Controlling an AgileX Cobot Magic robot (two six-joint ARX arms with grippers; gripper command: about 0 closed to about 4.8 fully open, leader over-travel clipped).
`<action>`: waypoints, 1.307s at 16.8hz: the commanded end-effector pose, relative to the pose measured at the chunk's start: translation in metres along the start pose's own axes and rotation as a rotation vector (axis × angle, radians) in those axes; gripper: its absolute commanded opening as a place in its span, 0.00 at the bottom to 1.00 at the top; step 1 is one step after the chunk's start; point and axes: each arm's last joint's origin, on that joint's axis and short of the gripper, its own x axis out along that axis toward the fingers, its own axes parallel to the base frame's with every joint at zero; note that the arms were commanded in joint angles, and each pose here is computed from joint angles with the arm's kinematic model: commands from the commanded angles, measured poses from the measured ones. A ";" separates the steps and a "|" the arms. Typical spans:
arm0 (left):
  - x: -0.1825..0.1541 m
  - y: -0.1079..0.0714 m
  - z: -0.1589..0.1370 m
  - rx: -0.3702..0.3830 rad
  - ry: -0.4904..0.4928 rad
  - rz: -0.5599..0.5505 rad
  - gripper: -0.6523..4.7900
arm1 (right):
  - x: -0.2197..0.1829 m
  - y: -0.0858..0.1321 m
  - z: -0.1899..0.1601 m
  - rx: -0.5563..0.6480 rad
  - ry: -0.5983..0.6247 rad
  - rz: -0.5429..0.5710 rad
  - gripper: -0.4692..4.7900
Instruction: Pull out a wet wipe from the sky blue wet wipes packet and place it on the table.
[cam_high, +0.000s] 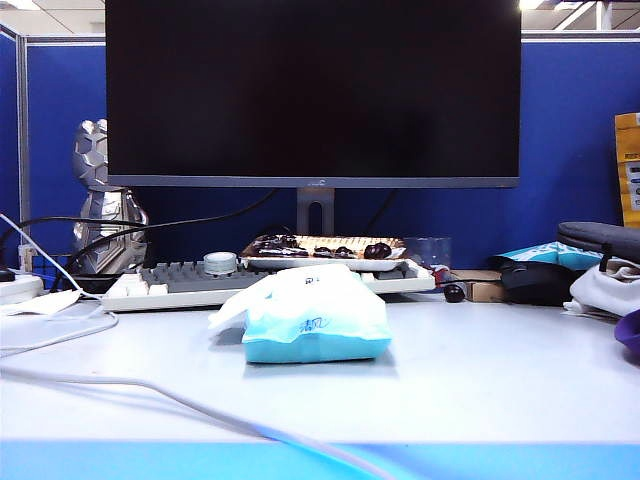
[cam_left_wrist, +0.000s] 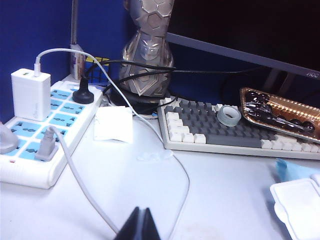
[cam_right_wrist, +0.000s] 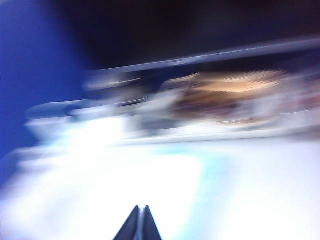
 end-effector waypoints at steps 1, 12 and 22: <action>-0.001 -0.001 0.003 0.001 -0.018 -0.008 0.12 | 0.032 -0.007 0.014 0.224 0.082 0.256 0.09; -0.001 -0.001 0.003 0.002 -0.018 -0.008 0.12 | 0.140 -0.007 -0.025 -0.283 0.371 -0.050 0.09; 0.000 -0.001 0.002 0.001 -0.016 -0.008 0.12 | 0.216 -0.001 -0.067 -0.682 0.636 -0.120 0.56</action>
